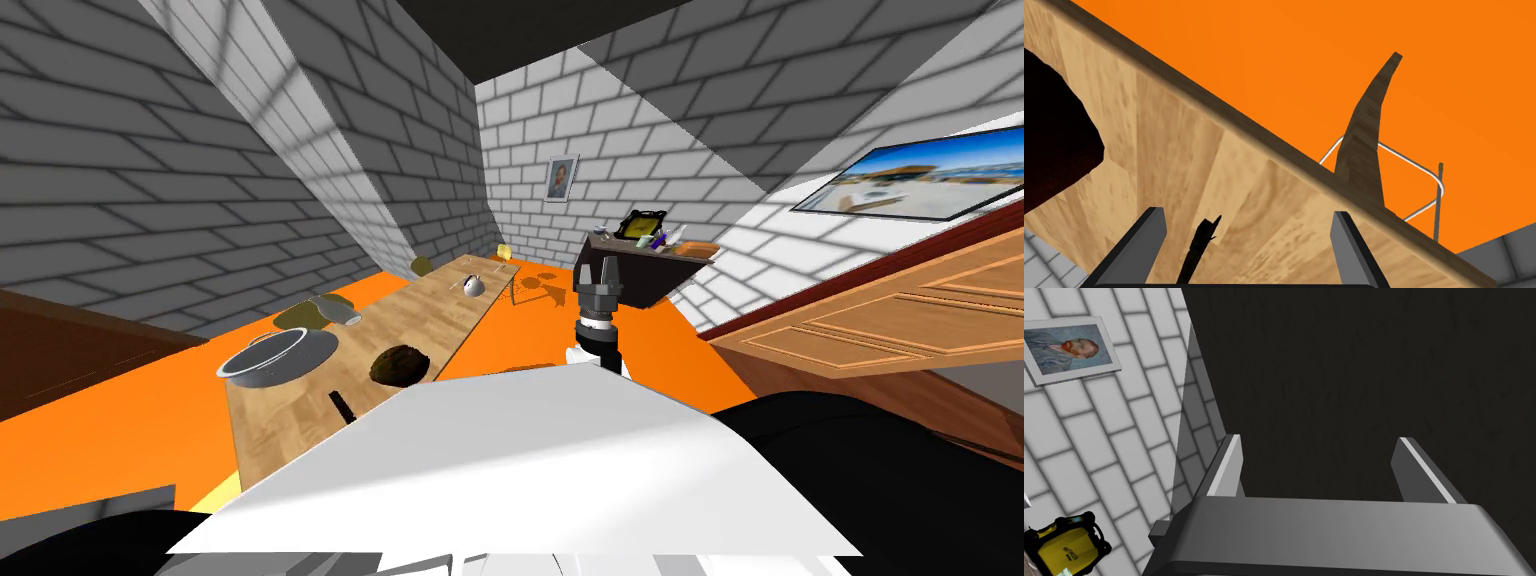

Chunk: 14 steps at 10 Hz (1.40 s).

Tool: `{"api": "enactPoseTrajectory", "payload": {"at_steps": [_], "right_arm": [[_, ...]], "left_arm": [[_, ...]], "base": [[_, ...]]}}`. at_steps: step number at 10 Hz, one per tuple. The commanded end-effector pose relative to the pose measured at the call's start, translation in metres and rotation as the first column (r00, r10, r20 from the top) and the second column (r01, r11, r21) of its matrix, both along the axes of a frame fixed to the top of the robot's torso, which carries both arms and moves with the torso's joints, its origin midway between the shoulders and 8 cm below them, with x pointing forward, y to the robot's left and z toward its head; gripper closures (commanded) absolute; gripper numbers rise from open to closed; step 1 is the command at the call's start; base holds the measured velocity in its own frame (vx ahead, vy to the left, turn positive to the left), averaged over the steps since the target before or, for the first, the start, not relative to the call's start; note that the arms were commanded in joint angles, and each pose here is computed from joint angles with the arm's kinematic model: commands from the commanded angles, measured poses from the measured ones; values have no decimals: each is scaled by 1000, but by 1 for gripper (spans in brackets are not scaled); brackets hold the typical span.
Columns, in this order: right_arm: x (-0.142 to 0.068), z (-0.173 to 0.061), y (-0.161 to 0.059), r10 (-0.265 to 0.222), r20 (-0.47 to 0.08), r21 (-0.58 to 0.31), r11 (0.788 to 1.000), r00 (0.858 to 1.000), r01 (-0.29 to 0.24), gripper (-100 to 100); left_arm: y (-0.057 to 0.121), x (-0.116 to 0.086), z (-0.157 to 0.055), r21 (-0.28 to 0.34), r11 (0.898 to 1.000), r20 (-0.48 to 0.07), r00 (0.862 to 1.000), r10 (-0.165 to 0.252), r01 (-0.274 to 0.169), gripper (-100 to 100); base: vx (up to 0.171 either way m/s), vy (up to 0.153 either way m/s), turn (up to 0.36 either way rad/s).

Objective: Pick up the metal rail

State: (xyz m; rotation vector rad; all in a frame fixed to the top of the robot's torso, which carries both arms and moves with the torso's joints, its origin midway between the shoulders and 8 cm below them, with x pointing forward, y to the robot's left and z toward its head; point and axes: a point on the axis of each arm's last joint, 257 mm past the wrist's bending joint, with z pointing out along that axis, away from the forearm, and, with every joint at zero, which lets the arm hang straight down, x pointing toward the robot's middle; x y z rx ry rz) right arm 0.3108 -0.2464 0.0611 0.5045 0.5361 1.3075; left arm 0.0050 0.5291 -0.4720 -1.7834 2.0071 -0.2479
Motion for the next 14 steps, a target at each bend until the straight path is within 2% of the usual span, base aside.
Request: {"api": "enactPoseTrajectory", "payload": {"at_steps": [1,2,6,9,12,13,14], "right_arm": [[0,0,0,0,0,0,1000,1000,0,0],[0,0,0,0,0,0,1000,1000,0,0],[0,0,0,0,0,0,1000,1000,0,0],[0,0,0,0,0,0,1000,1000,0,0],[0,0,0,0,0,0,1000,1000,0,0],[0,0,0,0,0,0,1000,1000,0,0],[0,0,0,0,0,0,1000,1000,0,0]], "left_arm": [[9,-40,-4,14,1000,-89,996,15,-14,-100],[9,-40,-4,14,1000,-89,996,15,-14,-100],[33,-115,-12,50,998,-263,964,39,-27,-100],[43,-153,-13,69,997,-349,936,48,-26,-100],[48,-178,-14,80,997,-404,913,52,-21,-100],[48,-171,-15,78,997,-392,919,50,-21,-100],[48,-172,-16,79,997,-394,918,51,-21,0]], "base": [[78,48,-441],[52,57,-185],[54,62,-375],[45,88,-339],[26,65,-222],[10,33,-55],[2,7,8]]}}
